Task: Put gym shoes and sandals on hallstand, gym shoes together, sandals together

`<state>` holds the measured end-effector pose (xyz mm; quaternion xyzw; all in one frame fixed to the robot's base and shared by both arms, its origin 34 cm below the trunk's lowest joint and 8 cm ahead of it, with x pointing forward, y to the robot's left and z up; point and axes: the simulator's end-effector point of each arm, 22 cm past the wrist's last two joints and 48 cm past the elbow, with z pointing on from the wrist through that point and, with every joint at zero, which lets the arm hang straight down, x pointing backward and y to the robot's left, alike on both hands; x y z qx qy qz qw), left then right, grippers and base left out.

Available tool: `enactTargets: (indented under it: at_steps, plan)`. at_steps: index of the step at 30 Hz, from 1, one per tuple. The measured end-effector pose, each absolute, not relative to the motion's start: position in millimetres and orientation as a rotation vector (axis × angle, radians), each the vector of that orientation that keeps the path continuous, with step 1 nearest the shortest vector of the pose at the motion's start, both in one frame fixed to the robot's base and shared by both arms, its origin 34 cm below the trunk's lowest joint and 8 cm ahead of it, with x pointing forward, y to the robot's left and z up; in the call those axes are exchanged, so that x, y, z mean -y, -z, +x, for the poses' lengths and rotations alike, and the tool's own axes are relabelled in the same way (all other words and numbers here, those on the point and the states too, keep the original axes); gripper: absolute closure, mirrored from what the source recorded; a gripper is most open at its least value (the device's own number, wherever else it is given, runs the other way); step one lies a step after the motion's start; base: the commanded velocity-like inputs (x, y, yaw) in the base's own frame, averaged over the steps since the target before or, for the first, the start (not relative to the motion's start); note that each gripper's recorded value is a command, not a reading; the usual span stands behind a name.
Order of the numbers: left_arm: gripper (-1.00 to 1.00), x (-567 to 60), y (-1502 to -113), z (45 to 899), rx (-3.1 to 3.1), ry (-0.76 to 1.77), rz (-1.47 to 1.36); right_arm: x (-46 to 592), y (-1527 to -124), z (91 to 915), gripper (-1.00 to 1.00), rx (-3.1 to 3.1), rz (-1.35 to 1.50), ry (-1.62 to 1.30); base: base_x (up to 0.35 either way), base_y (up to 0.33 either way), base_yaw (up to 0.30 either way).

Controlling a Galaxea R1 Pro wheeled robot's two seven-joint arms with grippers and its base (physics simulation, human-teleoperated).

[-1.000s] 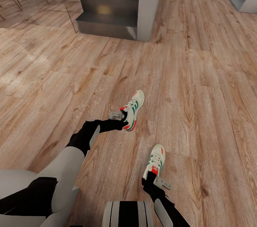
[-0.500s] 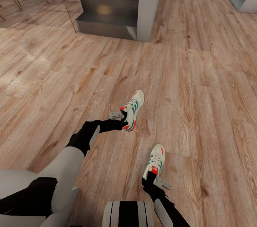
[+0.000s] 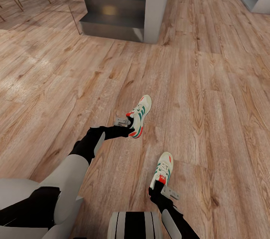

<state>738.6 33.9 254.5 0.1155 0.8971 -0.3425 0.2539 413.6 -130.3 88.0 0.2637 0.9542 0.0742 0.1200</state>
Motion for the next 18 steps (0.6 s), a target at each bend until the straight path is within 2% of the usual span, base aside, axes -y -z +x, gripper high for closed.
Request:
enactTargets:
  at_steps: [18]
  plan:
    - [1.00,-34.5,-254.2,738.0,-2.440,0.932,0.316,128.2,-88.8,415.3,1.00,-2.786,0.763,-0.226,0.000,0.000,0.000]
